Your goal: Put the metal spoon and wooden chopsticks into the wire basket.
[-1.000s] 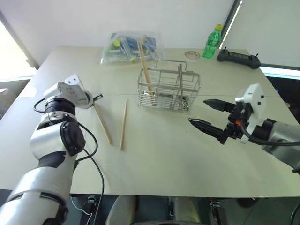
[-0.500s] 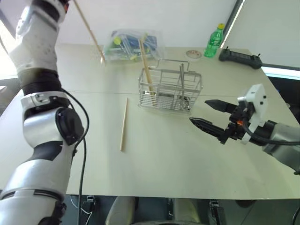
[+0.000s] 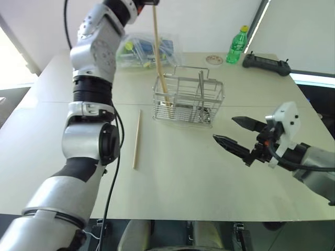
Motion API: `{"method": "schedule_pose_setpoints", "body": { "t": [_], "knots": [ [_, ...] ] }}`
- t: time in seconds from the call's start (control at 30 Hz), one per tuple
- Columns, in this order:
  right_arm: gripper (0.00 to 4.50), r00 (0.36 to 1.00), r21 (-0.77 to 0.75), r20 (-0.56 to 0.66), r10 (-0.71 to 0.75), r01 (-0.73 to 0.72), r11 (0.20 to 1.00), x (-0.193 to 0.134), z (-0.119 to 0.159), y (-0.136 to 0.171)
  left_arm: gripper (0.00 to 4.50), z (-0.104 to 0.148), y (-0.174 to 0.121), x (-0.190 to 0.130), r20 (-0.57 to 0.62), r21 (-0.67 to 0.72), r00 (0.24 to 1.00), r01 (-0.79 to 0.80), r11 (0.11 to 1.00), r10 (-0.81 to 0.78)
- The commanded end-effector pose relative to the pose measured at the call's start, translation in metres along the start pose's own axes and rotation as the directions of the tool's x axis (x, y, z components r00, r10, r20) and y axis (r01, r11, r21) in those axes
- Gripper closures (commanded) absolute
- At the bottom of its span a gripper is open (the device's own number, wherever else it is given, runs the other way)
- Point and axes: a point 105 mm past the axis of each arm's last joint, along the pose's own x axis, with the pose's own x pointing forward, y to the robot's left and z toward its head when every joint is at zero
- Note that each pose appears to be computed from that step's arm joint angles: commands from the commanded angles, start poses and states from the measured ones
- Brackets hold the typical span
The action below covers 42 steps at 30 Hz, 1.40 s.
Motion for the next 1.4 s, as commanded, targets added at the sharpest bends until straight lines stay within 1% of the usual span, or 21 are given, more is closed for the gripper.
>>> {"method": "schedule_pose_setpoints", "body": {
  "t": [0.03, 0.23, 0.33, 0.43, 0.53, 0.63, 0.67, 0.77, 0.93, 0.97, 1.07, 1.13, 1.2, 1.23, 1.27, 1.33, 1.37, 1.4],
  "knots": [
    [0.0, 0.998, -0.038, 0.065, -0.025, 0.027, 0.999, -0.006, 0.014, 0.002, 4.46, 0.01, -0.016, 0.008, 0.028, 0.047, 0.998, 0.058, 0.997, -0.06],
    [0.0, 0.996, -0.036, 0.072, -0.044, 0.046, 0.998, -0.007, 0.015, 0.0, 4.46, -0.03, -0.019, 0.0, -0.088, 0.041, 0.994, 0.069, 0.997, -0.065],
    [0.0, 0.996, -0.037, 0.075, -0.047, 0.05, 0.998, -0.006, 0.016, -0.002, 4.46, -0.048, -0.02, -0.008, -0.154, 0.006, 0.985, 0.079, 0.997, -0.077],
    [0.0, 0.996, -0.038, 0.077, -0.046, 0.049, 0.998, -0.006, 0.017, -0.002, 3.55, -0.056, -0.016, -0.014, -0.183, -0.02, 0.981, 0.055, 0.998, -0.058],
    [0.0, 0.996, -0.04, 0.076, -0.043, 0.046, 0.998, -0.005, 0.017, -0.002, 2.03, -0.057, -0.012, -0.017, -0.19, -0.042, 0.981, 0.03, 0.999, -0.037],
    [0.0, 0.996, -0.038, 0.079, -0.035, 0.038, 0.999, -0.003, 0.018, -0.004, 0.51, -0.05, -0.005, -0.021, -0.189, -0.053, 0.982, 0.001, 0.999, -0.011],
    [0.0, 0.996, -0.038, 0.079, -0.033, 0.036, 0.999, -0.002, 0.019, -0.005, 0.1, -0.047, -0.004, -0.021, -0.187, -0.057, 0.982, -0.001, 0.998, -0.009],
    [0.0, 0.997, -0.036, 0.08, -0.021, 0.024, 0.999, 0.0, 0.019, -0.005, 0.04, -0.029, 0.0, -0.022, -0.162, -0.07, 0.987, -0.007, 0.998, -0.005],
    [0.0, 0.996, -0.029, 0.085, -0.006, 0.009, 1.0, 0.005, 0.019, -0.005, 0.04, 0.026, 0.017, -0.025, -0.085, -0.111, 0.995, -0.053, 0.992, 0.043],
    [0.0, 0.996, -0.028, 0.084, -0.003, 0.005, 1.0, 0.006, 0.018, -0.005, 0.04, 0.038, 0.025, -0.028, -0.067, -0.118, 0.995, -0.077, 0.99, 0.069],
    [0.0, 0.997, -0.026, 0.083, 0.003, 0.0, 1.0, 0.007, 0.018, -0.005, 0.04, 0.065, 0.047, -0.04, -0.043, -0.119, 0.988, -0.155, 0.981, 0.151],
    [0.0, 0.996, -0.024, 0.084, 0.003, -0.001, 1.0, 0.007, 0.018, -0.005, 0.04, 0.072, 0.068, -0.054, -0.063, -0.093, 0.969, -0.243, 0.966, 0.238],
    [0.0, 0.996, -0.021, 0.084, 0.004, -0.002, 1.0, 0.008, 0.018, -0.006, 0.04, 0.07, 0.087, -0.067, -0.106, -0.071, 0.939, -0.336, 0.939, 0.328],
    [0.0, 0.996, -0.018, 0.084, 0.004, -0.003, 1.0, 0.008, 0.017, -0.006, 0.04, 0.063, 0.1, -0.076, -0.159, -0.059, 0.905, -0.408, 0.911, 0.395],
    [0.0, 0.997, -0.016, 0.082, 0.006, -0.005, 1.0, 0.008, 0.016, -0.006, 0.04, 0.051, 0.114, -0.088, -0.231, -0.042, 0.849, -0.497, 0.867, 0.476],
    [0.0, 0.997, -0.015, 0.078, 0.011, -0.01, 1.0, 0.009, 0.015, -0.006, 0.04, 0.021, 0.14, -0.118, -0.386, 0.029, 0.684, -0.662, 0.749, 0.619],
    [0.0, 0.997, -0.015, 0.077, 0.013, -0.012, 1.0, 0.01, 0.015, -0.006, 0.04, 0.013, 0.146, -0.126, -0.426, 0.058, 0.628, -0.699, 0.713, 0.651],
    [0.0, 0.997, -0.014, 0.078, 0.015, -0.014, 1.0, 0.01, 0.015, -0.005, 0.04, 0.001, 0.153, -0.139, -0.468, 0.088, 0.557, -0.742, 0.664, 0.685]
  ]
}}
